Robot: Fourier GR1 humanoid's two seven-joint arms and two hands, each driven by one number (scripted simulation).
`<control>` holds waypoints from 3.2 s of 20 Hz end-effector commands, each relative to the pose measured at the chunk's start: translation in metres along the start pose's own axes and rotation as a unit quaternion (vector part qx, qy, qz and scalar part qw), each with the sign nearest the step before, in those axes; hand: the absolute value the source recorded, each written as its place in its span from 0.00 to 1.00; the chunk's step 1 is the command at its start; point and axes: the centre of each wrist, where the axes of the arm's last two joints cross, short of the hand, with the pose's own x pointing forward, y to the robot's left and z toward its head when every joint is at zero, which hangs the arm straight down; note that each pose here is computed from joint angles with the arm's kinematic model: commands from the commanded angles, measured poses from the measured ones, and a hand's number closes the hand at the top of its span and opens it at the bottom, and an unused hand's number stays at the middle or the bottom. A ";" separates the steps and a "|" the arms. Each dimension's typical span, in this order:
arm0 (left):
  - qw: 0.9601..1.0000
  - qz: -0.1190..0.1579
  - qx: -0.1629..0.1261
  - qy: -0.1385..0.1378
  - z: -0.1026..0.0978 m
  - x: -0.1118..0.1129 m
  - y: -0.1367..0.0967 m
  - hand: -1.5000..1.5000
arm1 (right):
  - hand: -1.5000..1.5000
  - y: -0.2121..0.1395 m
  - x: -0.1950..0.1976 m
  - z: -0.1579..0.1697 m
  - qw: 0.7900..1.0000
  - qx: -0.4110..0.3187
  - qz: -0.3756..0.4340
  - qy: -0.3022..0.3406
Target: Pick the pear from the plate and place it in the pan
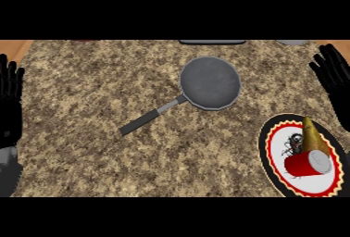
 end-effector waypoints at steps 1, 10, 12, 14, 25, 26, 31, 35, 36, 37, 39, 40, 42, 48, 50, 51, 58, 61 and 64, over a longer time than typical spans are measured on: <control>0.999 -0.016 -0.025 0.033 0.005 -0.005 -0.006 0.50 | 0.00 -0.018 -0.006 -0.002 0.999 -0.051 0.009 -0.017; 0.962 -0.104 -0.114 0.227 0.083 -0.063 0.003 0.50 | 0.00 -0.100 -0.048 0.061 0.882 -0.449 0.113 0.085; 0.958 -0.107 -0.124 0.234 0.087 -0.061 0.001 0.50 | 0.00 -0.085 -0.068 0.098 0.877 -0.443 0.135 0.129; 0.960 -0.117 -0.130 0.217 0.085 -0.051 -0.005 0.50 | 0.00 -0.102 -0.062 0.122 0.867 -0.415 0.213 0.172; 0.957 -0.118 -0.150 0.217 0.104 -0.042 -0.021 0.50 | 0.00 -0.092 0.010 0.123 0.856 -0.228 0.363 0.290; 0.959 -0.110 -0.150 0.216 0.098 -0.051 -0.037 0.50 | 0.00 -0.083 0.022 0.105 0.860 -0.210 0.366 0.286; 0.959 -0.111 -0.155 0.208 0.078 -0.040 -0.058 0.50 | 0.00 -0.064 0.036 0.068 0.862 -0.163 0.365 0.313; 0.958 -0.116 -0.154 0.213 0.086 -0.038 -0.041 0.50 | 0.00 -0.052 0.041 0.045 0.842 -0.149 0.375 0.358; 0.957 -0.121 -0.157 0.213 0.089 -0.044 -0.035 0.50 | 0.00 -0.050 0.056 0.045 0.839 -0.149 0.368 0.372; 0.955 -0.108 -0.176 0.214 0.089 -0.034 -0.040 0.50 | 0.00 -0.054 0.055 0.030 0.839 -0.144 0.362 0.381; 0.956 -0.112 -0.161 0.216 0.083 -0.050 -0.029 0.50 | 0.00 -0.041 0.041 0.028 0.832 -0.122 0.371 0.394; 0.956 -0.112 -0.167 0.214 0.085 -0.042 -0.021 0.50 | 0.00 -0.036 0.048 0.013 0.826 -0.112 0.373 0.407; 0.958 -0.122 -0.156 0.208 0.098 -0.043 -0.039 0.50 | 0.00 -0.035 0.044 0.008 0.819 -0.103 0.382 0.416; 0.957 -0.119 -0.153 0.215 0.094 -0.059 -0.017 0.50 | 0.00 -0.025 0.030 0.003 0.769 -0.042 0.413 0.486; 0.957 -0.117 -0.161 0.211 0.089 -0.043 -0.035 0.50 | 0.00 -0.007 0.034 -0.013 0.763 -0.043 0.412 0.496; 0.956 -0.118 -0.161 0.216 0.086 -0.043 -0.028 0.50 | 0.00 -0.011 0.033 -0.006 0.754 -0.041 0.420 0.503; 0.956 -0.120 -0.159 0.216 0.094 -0.045 -0.042 0.50 | 0.00 -0.005 0.006 -0.019 0.758 -0.021 0.401 0.514; 0.952 -0.116 -0.165 0.228 0.088 -0.049 -0.026 0.50 | 0.00 0.008 0.004 -0.019 0.732 -0.020 0.428 0.530; 0.955 -0.112 -0.162 0.222 0.090 -0.040 -0.039 0.50 | 0.00 -0.006 -0.012 -0.026 0.719 -0.025 0.421 0.553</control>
